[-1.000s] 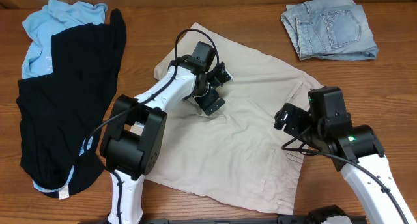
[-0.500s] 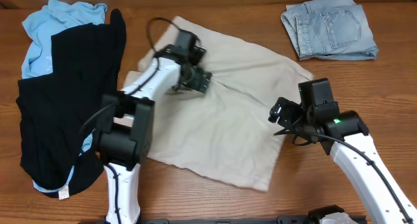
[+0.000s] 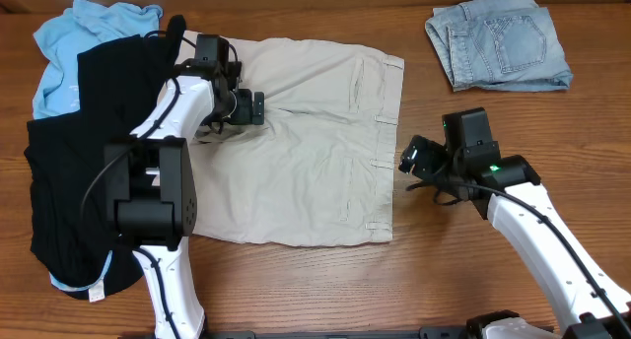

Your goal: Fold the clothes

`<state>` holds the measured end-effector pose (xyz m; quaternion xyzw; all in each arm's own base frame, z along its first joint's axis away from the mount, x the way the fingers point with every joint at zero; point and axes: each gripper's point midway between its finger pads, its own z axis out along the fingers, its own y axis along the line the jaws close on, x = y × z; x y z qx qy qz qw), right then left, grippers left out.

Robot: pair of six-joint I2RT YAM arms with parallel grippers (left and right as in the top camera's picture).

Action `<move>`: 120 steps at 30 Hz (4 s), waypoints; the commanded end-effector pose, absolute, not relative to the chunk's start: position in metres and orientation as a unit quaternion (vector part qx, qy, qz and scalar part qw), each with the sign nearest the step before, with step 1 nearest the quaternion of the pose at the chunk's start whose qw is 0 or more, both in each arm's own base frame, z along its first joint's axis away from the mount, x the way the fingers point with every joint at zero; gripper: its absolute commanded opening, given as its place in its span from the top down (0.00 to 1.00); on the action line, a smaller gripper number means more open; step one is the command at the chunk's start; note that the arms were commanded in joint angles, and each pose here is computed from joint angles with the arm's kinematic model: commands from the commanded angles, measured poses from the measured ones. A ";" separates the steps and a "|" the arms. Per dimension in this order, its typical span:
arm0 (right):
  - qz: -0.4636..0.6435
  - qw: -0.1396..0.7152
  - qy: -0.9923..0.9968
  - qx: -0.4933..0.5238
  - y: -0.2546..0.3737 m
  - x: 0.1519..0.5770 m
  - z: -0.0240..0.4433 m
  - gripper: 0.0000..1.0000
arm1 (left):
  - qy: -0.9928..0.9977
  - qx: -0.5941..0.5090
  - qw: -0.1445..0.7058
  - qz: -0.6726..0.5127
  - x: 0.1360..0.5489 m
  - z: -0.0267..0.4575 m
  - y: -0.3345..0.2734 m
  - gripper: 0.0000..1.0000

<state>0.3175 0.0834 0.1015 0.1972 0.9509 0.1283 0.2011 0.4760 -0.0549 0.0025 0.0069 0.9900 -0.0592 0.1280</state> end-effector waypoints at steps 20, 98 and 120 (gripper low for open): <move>0.199 0.303 0.927 -0.090 0.147 0.415 0.043 0.53 | 0.979 0.081 0.187 -0.024 0.511 0.190 -0.089 0.00; 0.082 0.112 0.968 0.208 0.012 0.239 0.178 0.00 | 0.844 -0.529 0.065 0.070 0.229 0.059 0.003 0.09; 0.093 0.069 0.968 0.223 0.020 0.238 0.164 0.09 | 0.835 -0.539 0.091 0.063 0.209 -0.009 0.012 0.72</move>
